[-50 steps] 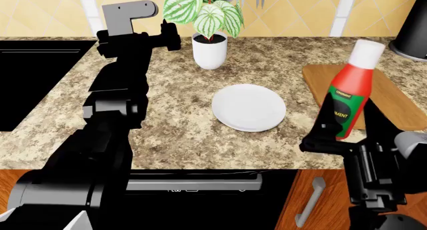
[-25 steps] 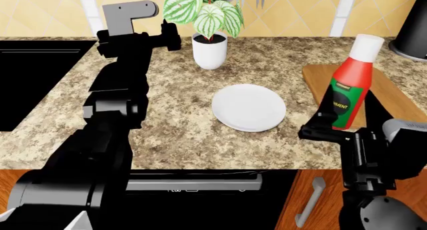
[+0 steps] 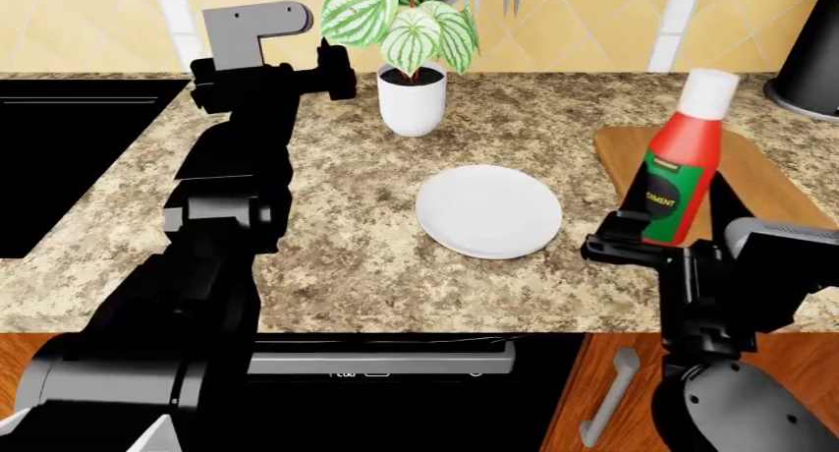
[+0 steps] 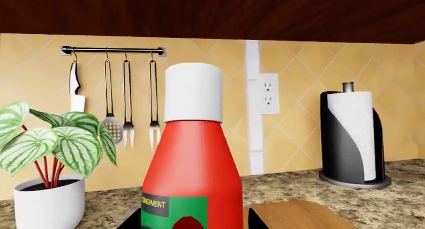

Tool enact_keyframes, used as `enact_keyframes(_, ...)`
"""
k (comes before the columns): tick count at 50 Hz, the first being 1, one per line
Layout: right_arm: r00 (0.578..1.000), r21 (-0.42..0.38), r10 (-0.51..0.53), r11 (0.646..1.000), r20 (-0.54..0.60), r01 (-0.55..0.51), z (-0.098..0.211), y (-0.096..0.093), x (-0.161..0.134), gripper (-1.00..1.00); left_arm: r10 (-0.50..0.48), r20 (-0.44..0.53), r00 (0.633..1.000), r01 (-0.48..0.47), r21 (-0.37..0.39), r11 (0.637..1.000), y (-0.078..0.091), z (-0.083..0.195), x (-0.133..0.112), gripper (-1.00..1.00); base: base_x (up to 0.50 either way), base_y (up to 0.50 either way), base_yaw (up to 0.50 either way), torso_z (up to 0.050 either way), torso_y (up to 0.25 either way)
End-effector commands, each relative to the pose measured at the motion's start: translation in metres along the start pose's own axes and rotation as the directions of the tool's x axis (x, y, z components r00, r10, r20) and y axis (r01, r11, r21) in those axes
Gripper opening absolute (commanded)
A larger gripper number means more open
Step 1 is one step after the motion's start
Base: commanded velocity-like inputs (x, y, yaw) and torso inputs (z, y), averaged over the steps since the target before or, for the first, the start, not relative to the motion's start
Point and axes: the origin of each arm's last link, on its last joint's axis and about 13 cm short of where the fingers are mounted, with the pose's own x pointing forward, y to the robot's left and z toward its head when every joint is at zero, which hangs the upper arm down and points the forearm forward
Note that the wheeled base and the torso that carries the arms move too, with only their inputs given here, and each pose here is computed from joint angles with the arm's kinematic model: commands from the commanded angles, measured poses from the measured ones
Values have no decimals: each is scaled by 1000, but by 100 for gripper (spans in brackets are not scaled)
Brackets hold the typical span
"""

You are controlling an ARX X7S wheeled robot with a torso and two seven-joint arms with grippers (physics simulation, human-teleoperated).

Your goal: Pick the shrimp from the plate and place it on the cutting board. Then pick the condiment bottle from the cabinet and place it next to the cutting board.

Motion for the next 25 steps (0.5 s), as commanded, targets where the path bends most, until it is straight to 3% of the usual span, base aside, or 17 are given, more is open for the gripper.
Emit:
enact_keyframes(1, 1000, -27, -8, 1000, 12, 8, -6, -1, 9, -100, 0, 0, 1000, 0, 4, 1000, 0, 0, 0, 100, 0, 0, 0, 0, 0)
enact_keyframes(25, 1000, -26, -18, 1000, -24, 18, -24, -1, 13, -100, 1, 1, 1000, -1, 9, 1000, 0, 0, 0, 100, 0, 0, 0, 0, 0)
